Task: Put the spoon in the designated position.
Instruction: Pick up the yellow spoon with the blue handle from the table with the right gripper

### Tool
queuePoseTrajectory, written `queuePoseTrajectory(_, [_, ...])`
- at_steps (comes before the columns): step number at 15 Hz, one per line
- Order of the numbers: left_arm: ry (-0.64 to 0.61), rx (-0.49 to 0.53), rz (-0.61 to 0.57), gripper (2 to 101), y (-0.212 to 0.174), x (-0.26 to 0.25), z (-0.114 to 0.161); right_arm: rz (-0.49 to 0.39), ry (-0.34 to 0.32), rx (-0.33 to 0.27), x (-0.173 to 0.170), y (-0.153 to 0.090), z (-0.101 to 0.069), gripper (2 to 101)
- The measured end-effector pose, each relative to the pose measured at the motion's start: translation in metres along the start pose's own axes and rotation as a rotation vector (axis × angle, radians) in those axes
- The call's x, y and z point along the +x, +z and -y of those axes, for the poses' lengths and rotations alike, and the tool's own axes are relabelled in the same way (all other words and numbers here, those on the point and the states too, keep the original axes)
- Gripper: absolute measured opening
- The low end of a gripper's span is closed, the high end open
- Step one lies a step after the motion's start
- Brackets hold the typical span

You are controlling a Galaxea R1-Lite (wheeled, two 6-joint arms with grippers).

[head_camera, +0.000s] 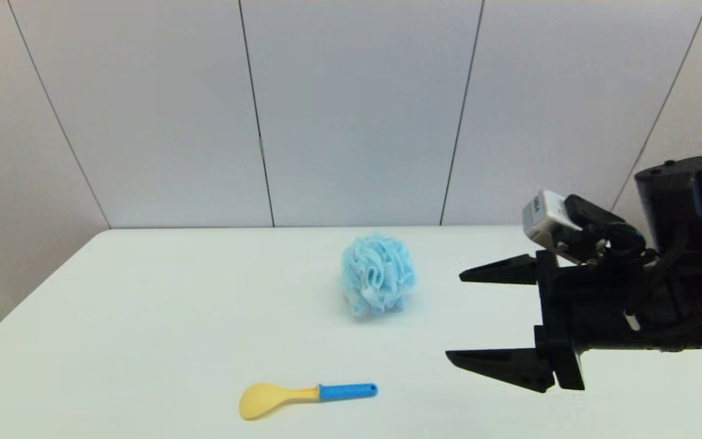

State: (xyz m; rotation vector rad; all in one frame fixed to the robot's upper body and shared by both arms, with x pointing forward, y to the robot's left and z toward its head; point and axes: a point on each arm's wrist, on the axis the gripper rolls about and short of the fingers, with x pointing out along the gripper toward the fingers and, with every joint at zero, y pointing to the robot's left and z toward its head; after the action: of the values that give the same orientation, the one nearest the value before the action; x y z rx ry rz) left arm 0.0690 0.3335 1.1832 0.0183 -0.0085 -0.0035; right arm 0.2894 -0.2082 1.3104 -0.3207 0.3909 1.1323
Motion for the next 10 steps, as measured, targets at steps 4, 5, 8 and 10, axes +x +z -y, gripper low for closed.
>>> queuePoseTrajectory(4, [0.0,0.0,0.0,97.8,0.0,0.0,0.0,-0.017,0.167,-0.052,0.022,-0.007,-0.005,98.0])
queuePoseTrajectory(5, [0.0,0.0,0.0,97.8,0.0,0.0,0.0,-0.022,0.195,-0.059,0.028,-0.008,-0.007,98.0])
queuePoseTrajectory(8, [-0.001,0.0,0.0,97.8,0.0,0.0,0.0,-0.055,0.249,-0.06,0.044,-0.015,-0.014,98.0])
queuePoseTrajectory(10, [0.0,0.0,0.0,97.8,0.0,0.0,0.0,-0.084,0.281,-0.061,0.056,-0.02,-0.017,98.0])
